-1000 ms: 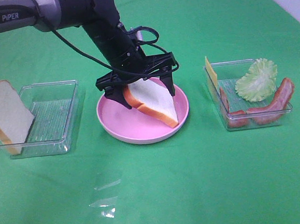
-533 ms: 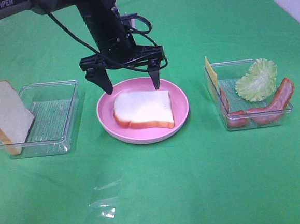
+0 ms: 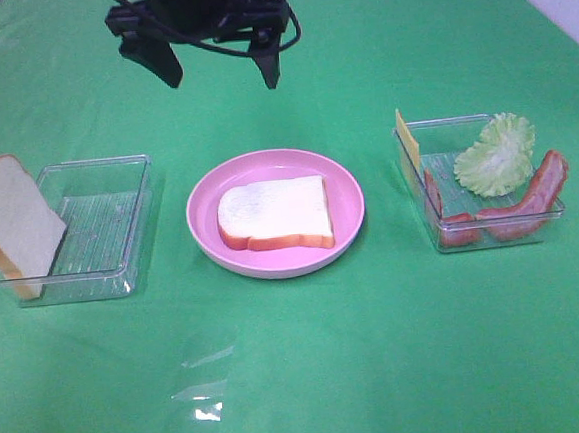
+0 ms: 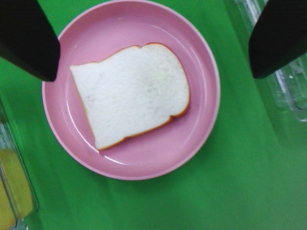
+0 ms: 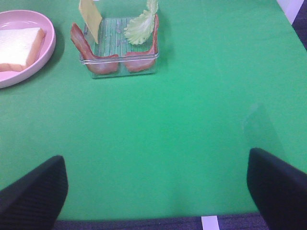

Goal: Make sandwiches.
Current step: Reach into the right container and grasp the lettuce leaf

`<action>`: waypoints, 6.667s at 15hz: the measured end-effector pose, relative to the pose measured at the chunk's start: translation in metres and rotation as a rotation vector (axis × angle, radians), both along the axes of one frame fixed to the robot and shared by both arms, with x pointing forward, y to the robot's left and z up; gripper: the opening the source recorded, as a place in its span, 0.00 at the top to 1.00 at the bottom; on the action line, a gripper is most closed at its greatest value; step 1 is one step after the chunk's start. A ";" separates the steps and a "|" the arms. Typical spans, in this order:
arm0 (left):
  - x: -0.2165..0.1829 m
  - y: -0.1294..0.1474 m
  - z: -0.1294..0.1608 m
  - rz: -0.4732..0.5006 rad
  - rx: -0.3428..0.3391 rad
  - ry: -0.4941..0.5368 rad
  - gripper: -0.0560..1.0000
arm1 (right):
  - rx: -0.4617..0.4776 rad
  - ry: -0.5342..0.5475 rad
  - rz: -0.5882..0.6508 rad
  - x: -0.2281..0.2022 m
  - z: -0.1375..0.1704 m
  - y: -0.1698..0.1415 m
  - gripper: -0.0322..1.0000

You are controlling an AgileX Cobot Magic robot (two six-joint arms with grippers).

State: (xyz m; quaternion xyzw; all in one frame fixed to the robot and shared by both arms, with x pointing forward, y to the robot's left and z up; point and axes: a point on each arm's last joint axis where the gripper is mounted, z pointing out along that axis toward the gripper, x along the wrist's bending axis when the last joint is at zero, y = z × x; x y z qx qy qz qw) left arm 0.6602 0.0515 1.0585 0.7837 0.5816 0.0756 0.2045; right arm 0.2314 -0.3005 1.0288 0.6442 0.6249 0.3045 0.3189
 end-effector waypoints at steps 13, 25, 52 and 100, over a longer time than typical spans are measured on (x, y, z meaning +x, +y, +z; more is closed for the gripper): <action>-0.089 0.156 0.076 0.189 0.156 -0.056 0.01 | 0.000 0.000 0.000 0.000 0.000 0.000 0.03; -0.304 0.228 0.047 0.239 0.126 -0.117 0.01 | 0.000 0.000 0.000 0.000 0.000 0.000 0.03; -0.411 0.250 -0.002 0.312 0.017 -0.569 0.01 | 0.000 0.000 0.000 0.000 0.000 0.000 0.03; -0.431 0.249 -0.002 0.398 0.024 -0.691 0.01 | 0.038 0.172 -0.003 0.273 0.008 -0.001 0.03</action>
